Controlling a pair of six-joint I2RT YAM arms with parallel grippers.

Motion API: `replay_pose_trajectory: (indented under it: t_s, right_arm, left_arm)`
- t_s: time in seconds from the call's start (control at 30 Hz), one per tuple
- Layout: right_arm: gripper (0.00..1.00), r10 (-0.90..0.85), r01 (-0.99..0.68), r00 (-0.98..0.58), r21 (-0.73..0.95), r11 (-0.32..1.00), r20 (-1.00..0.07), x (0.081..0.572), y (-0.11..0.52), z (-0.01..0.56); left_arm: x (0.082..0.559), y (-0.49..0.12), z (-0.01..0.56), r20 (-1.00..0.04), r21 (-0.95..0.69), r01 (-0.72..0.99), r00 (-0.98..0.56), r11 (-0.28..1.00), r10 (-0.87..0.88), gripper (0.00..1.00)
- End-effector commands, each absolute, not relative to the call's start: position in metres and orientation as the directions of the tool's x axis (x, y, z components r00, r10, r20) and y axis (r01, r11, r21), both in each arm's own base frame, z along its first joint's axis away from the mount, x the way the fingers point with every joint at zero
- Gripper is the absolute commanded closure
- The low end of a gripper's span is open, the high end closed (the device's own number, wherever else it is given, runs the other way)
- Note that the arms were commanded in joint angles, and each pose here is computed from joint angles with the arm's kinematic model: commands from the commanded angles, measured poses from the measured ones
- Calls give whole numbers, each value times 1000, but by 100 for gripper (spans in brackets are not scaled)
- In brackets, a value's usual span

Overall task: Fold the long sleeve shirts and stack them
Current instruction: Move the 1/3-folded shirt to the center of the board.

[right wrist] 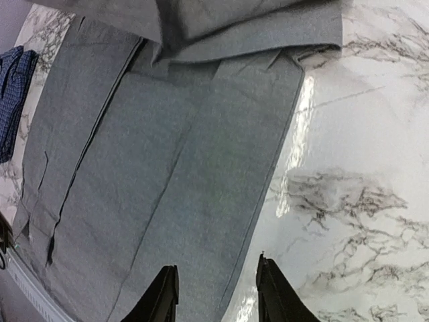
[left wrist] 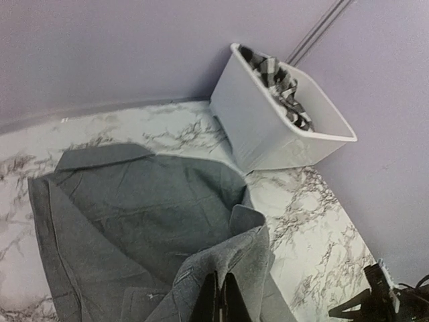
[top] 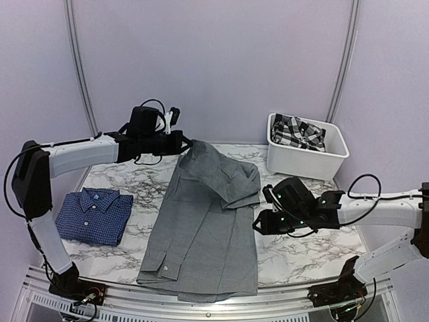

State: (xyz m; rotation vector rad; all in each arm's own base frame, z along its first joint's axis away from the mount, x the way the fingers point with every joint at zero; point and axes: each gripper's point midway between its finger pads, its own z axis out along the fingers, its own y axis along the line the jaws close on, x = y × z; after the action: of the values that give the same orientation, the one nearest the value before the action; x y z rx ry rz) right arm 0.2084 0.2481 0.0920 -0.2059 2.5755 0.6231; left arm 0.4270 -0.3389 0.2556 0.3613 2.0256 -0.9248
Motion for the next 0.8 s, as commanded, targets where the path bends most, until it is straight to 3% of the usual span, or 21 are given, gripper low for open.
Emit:
replay_pose_trajectory:
  t_s: [0.0, 0.27, 0.77]
  right_arm:
    - [67, 66, -254, -793, 429, 867, -605, 267, 277, 129]
    - [73, 104, -222, -742, 389, 894, -663, 345, 288, 127]
    - [75, 67, -170, -810, 342, 924, -583, 437, 273, 41]
  left_arm:
    - [429, -317, 164, -650, -536, 386, -756, 750, -76, 100]
    - [437, -306, 89, -515, -643, 271, -846, 717, -142, 100]
    - [497, -280, 14, -425, -635, 71, -864, 770, -271, 100]
